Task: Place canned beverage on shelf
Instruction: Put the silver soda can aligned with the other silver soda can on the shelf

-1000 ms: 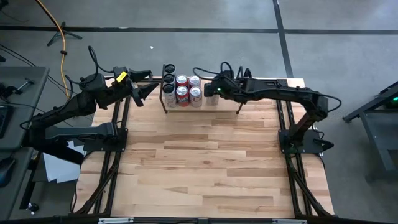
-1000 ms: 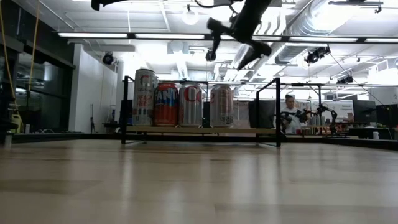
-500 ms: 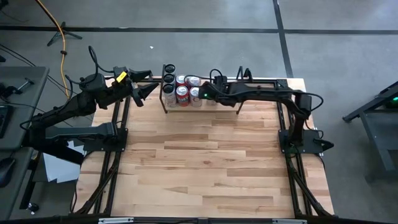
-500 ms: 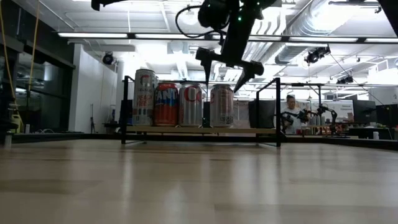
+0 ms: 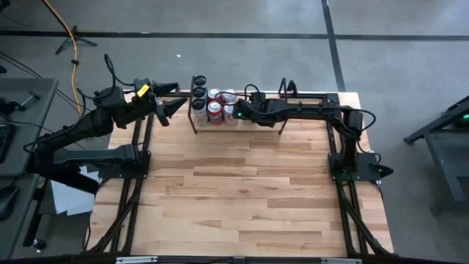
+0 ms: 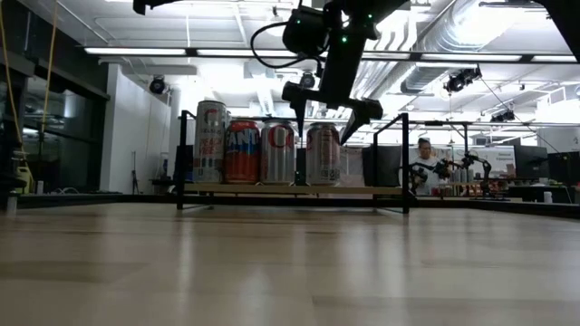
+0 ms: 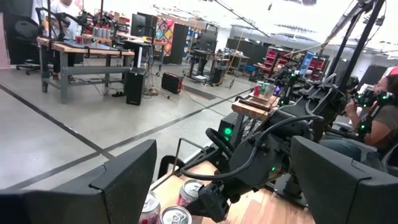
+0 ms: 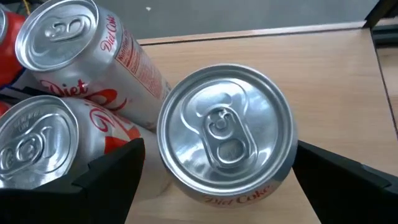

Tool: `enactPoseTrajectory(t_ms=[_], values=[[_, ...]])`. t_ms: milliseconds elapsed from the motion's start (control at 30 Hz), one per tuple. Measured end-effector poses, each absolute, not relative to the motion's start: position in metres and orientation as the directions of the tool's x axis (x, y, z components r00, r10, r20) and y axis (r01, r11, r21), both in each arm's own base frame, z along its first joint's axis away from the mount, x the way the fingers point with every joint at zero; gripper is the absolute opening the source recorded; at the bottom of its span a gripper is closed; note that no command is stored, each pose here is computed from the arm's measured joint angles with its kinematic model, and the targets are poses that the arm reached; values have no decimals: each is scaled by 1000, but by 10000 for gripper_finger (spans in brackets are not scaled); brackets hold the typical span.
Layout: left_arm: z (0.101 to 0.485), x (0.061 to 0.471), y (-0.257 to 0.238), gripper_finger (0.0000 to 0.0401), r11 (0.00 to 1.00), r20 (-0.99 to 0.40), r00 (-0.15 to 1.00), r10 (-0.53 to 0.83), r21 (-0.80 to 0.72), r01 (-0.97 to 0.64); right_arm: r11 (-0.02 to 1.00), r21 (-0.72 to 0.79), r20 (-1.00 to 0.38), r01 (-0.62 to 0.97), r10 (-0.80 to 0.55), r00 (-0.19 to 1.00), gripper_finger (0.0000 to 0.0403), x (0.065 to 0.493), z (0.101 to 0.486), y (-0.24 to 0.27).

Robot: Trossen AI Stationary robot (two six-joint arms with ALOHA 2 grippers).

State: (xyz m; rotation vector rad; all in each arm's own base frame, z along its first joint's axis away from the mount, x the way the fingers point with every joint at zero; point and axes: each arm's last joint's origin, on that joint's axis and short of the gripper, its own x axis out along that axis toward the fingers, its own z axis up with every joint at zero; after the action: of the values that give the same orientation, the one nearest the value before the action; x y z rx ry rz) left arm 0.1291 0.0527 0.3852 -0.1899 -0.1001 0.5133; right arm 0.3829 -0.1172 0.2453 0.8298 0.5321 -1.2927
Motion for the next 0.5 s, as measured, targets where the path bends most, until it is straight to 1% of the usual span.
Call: enactPoseTrajectory(t_ms=[200, 267, 367, 500], values=[[385, 129, 53, 325, 854, 48, 867, 497, -205, -478, 49, 236, -770, 971, -600, 217, 380, 381, 245, -123], [385, 129, 53, 325, 854, 48, 867, 497, -205, -478, 42, 234, -775, 971, -595, 212, 373, 380, 244, -123], [385, 129, 53, 325, 854, 48, 867, 497, -205, -478, 43, 227, -775, 973, -597, 207, 344, 380, 244, -123], [385, 129, 53, 325, 854, 48, 867, 497, -204, -478, 83, 193, -774, 978, -599, 204, 287, 379, 244, -123]])
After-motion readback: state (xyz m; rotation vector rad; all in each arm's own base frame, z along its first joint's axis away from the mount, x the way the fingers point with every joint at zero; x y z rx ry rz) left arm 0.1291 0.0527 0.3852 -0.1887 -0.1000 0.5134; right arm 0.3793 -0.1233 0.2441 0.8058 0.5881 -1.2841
